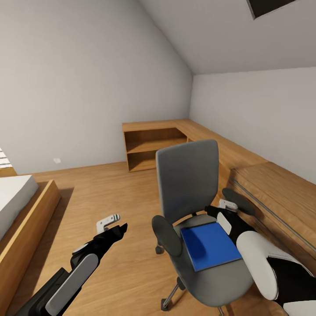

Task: In the bedroom, organize the workspace by keeping the computer under the desk, ensuring the monitor is on the desk, placing the keyboard on the desk next to the monitor, placing the mouse on the desk next to the keyboard, moving the folder from the swivel chair onto the desk next to the mouse, stacking the notebook on top of the folder with the pen on top of the notebook, and positioning the swivel chair next to the desk.

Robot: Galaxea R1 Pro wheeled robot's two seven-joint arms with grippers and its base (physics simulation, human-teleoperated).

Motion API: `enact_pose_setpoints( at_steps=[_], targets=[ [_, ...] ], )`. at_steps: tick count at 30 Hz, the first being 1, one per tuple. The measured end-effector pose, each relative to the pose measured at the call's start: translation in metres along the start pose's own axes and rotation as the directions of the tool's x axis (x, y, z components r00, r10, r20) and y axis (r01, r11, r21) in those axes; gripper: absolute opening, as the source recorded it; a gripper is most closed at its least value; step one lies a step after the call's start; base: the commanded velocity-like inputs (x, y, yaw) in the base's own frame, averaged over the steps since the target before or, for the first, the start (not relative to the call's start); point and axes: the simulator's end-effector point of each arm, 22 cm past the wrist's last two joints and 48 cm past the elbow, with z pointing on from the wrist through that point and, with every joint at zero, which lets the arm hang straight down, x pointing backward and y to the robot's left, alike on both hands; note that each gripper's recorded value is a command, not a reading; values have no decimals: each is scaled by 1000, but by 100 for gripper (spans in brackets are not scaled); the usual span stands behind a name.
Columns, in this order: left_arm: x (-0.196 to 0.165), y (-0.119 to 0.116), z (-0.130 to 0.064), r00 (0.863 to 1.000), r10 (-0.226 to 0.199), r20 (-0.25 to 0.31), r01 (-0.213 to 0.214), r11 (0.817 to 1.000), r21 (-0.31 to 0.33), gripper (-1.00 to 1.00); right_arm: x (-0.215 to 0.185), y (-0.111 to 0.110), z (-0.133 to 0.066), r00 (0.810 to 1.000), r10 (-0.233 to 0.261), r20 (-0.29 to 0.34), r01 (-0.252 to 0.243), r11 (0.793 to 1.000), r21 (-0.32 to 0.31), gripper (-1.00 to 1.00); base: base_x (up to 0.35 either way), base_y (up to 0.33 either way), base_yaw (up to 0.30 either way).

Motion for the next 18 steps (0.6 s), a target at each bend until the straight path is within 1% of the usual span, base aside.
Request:
enact_pose_setpoints(
  at_steps=[18],
  targets=[
    [29, 12, 17, 1000, 2, -3, -2, 1000, 3, 100, 28, -8, 20, 1000, -2, 1, 2, 1000, 3, 100, 0, 0, 0]
  ],
)
